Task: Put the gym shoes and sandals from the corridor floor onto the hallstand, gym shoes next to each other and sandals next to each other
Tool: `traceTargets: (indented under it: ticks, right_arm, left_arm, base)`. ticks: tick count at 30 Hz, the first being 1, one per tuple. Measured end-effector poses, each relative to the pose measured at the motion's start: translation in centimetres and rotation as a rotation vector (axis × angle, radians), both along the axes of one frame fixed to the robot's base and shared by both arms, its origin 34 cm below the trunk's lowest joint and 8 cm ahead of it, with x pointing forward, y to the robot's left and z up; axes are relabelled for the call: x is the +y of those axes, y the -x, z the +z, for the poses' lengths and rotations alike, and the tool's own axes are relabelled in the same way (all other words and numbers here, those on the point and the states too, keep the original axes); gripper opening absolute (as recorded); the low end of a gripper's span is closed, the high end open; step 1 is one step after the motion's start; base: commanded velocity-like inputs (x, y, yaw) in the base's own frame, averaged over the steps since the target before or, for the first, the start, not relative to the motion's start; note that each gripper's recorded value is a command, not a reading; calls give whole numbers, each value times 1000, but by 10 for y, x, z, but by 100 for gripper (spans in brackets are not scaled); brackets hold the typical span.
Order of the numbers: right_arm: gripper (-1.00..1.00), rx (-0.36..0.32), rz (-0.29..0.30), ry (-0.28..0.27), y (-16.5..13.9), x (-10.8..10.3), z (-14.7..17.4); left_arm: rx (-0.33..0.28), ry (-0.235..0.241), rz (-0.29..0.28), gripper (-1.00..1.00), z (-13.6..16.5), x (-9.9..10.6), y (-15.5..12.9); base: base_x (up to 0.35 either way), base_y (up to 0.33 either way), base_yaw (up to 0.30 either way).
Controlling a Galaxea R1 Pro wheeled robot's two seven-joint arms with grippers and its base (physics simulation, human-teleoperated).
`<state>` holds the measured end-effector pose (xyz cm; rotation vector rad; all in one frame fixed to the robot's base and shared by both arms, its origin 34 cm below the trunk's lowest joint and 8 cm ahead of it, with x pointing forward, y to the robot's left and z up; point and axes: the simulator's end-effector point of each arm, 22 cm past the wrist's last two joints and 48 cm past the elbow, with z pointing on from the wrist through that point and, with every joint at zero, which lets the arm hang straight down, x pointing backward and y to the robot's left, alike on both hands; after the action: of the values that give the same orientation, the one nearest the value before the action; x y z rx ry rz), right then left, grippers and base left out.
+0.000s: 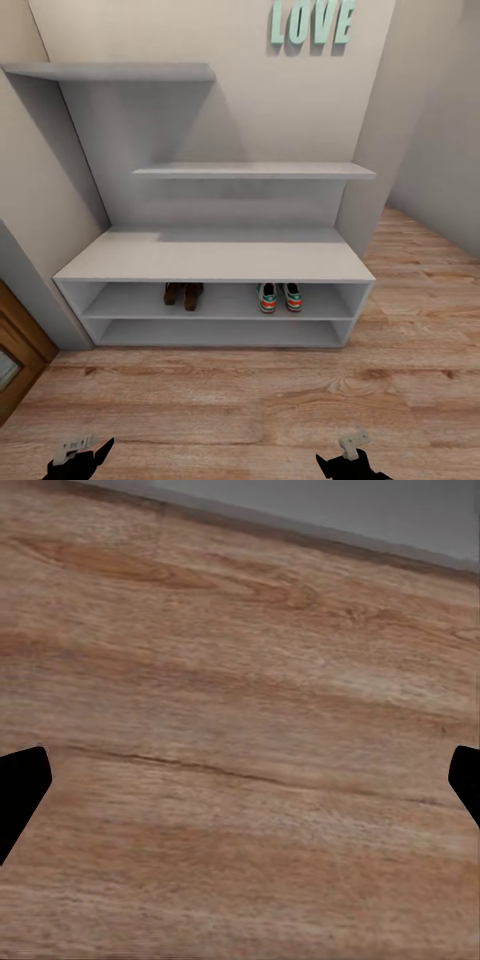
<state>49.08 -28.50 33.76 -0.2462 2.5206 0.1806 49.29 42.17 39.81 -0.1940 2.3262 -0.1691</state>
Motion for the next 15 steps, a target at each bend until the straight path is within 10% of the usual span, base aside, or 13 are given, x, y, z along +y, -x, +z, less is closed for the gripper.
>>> traceTargets:
  ticks: [15]
  right_arm:
    - [100, 46, -10, 18, 29, 1, 17]
  left_arm:
    - [7, -47, 78, 100, 13, -9, 9]
  base:
    - [0, 0, 0]
